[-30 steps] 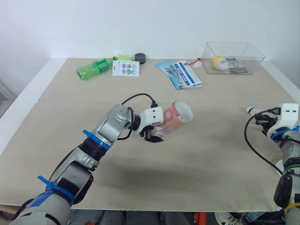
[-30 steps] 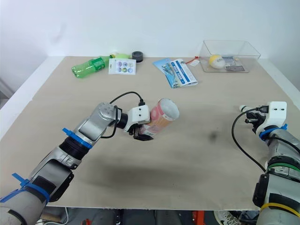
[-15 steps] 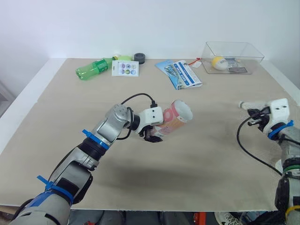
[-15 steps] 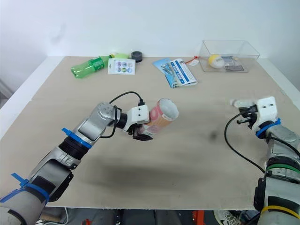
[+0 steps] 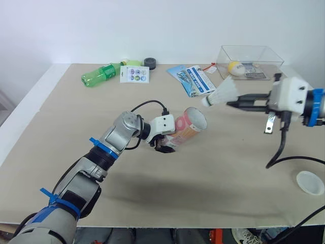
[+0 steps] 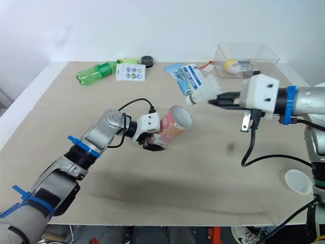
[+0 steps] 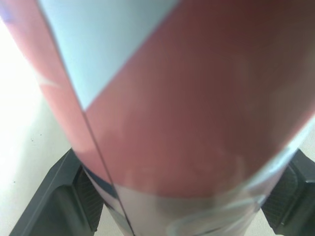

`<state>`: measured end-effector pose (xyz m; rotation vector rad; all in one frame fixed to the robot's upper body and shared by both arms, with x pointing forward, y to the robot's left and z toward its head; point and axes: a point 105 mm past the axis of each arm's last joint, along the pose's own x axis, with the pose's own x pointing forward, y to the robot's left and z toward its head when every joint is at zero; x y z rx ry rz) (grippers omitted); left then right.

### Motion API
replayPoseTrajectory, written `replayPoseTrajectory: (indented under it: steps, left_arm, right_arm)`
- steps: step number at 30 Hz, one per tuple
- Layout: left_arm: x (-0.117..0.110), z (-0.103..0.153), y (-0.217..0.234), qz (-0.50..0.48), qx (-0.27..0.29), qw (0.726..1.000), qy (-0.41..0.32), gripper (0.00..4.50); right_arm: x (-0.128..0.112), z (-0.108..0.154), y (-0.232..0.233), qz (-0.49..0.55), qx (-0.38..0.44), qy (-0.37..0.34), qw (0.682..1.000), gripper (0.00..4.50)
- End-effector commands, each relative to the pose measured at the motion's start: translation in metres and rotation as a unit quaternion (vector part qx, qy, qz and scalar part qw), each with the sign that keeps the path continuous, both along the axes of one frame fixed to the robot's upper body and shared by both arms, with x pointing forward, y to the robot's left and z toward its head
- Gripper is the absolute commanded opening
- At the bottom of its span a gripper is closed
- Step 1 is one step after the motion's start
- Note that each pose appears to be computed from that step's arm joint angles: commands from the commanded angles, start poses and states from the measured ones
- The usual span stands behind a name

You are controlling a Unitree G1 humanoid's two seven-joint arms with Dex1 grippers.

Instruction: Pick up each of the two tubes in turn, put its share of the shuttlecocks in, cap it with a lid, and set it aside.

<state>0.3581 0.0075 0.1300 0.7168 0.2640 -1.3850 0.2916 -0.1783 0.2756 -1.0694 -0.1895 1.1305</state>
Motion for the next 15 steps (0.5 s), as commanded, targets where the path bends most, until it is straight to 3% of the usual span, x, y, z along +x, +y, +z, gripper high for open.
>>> replayPoseTrajectory:
  steps: [1,9,12,15]
  left_arm:
    - [0.004,0.002,0.001,0.008,0.004,1.000,-0.007,3.69]
    - [0.002,0.002,0.000,0.010,0.001,1.000,-0.007,3.69]
    - [0.001,0.002,0.001,0.011,0.001,1.000,-0.007,3.69]
    - [0.001,0.002,0.003,0.014,0.003,1.000,-0.007,3.69]
  right_arm:
    - [-0.005,0.011,0.010,0.022,-0.010,-0.027,0.999,0.04]
    - [-0.001,-0.005,0.022,0.059,-0.033,0.000,0.998,0.04]
    - [0.000,-0.004,0.027,0.071,-0.034,0.006,0.997,0.93]
    - [-0.001,0.004,0.030,0.080,-0.024,0.004,0.996,2.27]
